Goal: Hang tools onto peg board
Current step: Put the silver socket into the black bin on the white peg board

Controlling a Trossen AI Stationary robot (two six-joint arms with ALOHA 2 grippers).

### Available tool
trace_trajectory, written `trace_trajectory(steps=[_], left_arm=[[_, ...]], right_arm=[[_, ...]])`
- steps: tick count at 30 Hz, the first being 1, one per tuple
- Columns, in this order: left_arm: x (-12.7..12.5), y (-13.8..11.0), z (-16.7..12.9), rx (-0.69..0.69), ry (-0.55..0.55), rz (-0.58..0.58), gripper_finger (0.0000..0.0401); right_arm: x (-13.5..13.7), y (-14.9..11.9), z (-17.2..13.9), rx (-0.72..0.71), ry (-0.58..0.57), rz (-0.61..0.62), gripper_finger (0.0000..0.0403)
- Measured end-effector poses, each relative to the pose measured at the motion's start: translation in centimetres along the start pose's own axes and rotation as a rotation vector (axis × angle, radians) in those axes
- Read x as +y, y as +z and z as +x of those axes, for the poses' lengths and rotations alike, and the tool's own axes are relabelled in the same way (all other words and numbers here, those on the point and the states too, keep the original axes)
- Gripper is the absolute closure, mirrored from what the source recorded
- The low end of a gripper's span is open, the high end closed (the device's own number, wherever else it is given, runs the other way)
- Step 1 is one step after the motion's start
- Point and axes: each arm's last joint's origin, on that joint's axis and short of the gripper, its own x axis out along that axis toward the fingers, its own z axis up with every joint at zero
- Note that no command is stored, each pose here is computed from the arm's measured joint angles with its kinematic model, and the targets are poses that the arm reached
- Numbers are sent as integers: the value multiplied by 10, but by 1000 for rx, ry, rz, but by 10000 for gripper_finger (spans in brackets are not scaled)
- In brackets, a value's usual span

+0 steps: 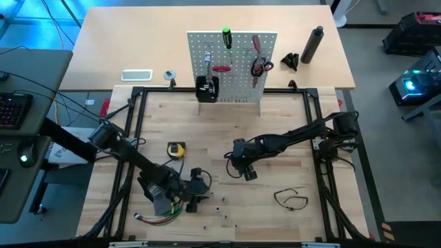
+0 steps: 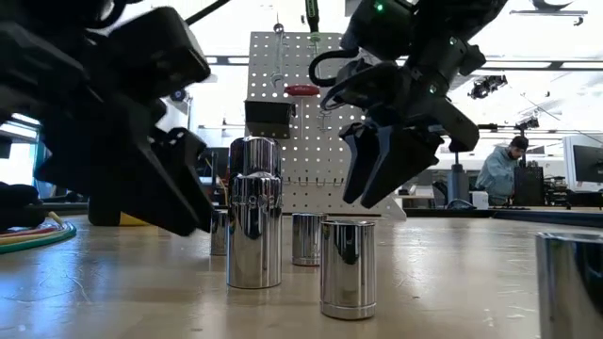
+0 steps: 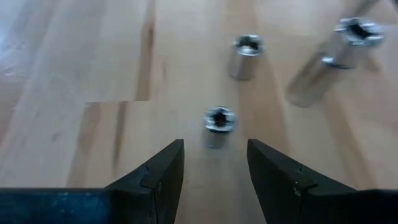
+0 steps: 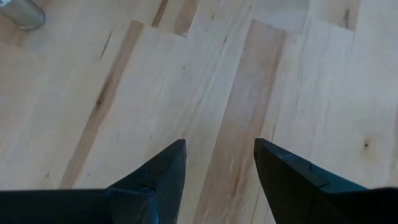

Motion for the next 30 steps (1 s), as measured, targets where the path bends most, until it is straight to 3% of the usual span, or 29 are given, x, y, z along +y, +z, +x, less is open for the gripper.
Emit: trace_trajectory(steps=[11,22,30], left_arm=[[6,-2,14,-49,37,10,232],[5,1,13,-76,28,35,281],[4,3,13,-90,25,45,290]], right_arm=[[-1,1,0,-14,-5,-13,217],[-1,2,0,-20,-6,-13,217],[-1,2,0,-20,-6,-10,217]])
